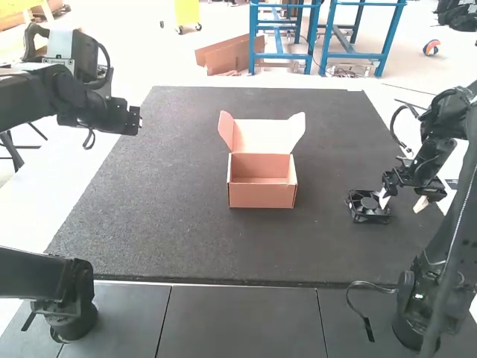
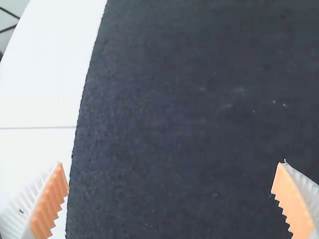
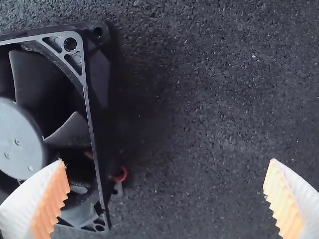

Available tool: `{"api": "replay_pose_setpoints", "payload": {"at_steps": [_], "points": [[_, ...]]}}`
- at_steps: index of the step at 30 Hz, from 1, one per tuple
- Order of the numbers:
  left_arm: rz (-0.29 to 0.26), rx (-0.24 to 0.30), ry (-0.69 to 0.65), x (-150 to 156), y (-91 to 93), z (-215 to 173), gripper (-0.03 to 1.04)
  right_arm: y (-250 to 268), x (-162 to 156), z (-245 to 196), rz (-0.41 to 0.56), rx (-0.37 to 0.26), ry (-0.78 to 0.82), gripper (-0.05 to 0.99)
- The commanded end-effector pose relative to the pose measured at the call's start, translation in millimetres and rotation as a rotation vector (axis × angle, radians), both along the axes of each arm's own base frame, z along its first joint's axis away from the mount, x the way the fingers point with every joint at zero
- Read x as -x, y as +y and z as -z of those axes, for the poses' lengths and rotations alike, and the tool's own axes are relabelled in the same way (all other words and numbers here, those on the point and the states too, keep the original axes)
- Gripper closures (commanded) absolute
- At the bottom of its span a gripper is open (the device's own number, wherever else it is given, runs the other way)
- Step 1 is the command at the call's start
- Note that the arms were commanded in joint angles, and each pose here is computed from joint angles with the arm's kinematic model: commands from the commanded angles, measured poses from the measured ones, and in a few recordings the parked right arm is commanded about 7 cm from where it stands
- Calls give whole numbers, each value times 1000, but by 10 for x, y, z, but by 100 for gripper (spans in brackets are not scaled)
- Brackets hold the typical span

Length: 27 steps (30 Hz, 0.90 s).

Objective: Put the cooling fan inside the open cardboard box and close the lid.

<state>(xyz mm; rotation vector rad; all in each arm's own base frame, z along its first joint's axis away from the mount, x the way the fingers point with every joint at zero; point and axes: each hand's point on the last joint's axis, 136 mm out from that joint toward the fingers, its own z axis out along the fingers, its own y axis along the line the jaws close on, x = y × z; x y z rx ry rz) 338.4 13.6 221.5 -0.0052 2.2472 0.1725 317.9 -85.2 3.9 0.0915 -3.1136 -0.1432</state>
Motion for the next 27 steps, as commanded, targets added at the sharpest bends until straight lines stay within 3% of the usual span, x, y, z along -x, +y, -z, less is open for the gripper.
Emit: {"api": "replay_pose_setpoints", "payload": {"at_steps": [1,27], "points": [[-8,11,-51,-54,11,-209,4,-12,99,74,7,-4,29,4],[-8,10,-30,-12,12,-162,4,-95,-139,35,40,-6,-32,4]]}}
